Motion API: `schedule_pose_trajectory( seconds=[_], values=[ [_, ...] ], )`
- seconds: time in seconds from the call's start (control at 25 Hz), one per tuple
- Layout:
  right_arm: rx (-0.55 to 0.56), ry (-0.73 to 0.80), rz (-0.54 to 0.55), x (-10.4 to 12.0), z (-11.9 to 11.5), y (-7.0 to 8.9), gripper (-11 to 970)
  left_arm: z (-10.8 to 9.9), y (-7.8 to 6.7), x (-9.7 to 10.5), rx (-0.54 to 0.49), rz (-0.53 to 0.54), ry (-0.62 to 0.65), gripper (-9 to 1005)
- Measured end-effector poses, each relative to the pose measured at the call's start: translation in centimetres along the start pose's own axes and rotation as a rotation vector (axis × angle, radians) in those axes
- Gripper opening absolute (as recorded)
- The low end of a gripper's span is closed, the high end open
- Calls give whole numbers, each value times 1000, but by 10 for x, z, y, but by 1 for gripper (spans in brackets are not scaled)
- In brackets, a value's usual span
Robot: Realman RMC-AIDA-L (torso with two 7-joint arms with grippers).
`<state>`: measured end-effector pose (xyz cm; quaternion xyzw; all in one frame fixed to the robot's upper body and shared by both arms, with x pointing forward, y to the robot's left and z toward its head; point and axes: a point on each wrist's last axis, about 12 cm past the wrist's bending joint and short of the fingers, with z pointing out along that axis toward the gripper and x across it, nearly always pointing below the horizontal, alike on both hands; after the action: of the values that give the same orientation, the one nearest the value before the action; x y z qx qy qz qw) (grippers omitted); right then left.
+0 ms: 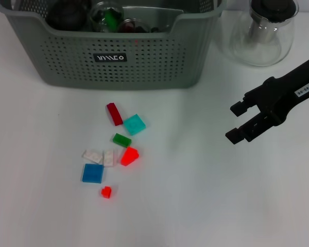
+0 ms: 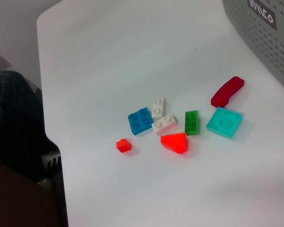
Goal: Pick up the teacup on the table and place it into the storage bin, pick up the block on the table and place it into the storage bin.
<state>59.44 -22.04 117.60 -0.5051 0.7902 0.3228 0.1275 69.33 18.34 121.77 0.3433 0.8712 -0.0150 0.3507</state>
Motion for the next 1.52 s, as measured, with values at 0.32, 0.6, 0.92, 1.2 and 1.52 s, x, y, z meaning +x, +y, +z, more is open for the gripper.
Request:
schedule_pose_trajectory(
  seconds=[0.32, 0.6, 0.92, 1.2, 1.52],
  values=[
    [-1, -1, -6, -1, 1, 0, 927, -24, 10, 4, -27, -14, -39, 635],
    [0, -2, -8, 0, 1, 0, 928, -103, 5, 10, 141, -27, -327, 687],
    [1, -2, -5, 0, 1, 0, 927, -168, -21, 62, 518, 177, -527, 687],
    [4, -6, 1, -1, 1, 0, 927, -151, -47, 107, 584, 273, -328, 688],
    [1, -10, 5, -6, 6, 0, 927, -115, -83, 115, 607, 410, -38, 680]
  ],
)
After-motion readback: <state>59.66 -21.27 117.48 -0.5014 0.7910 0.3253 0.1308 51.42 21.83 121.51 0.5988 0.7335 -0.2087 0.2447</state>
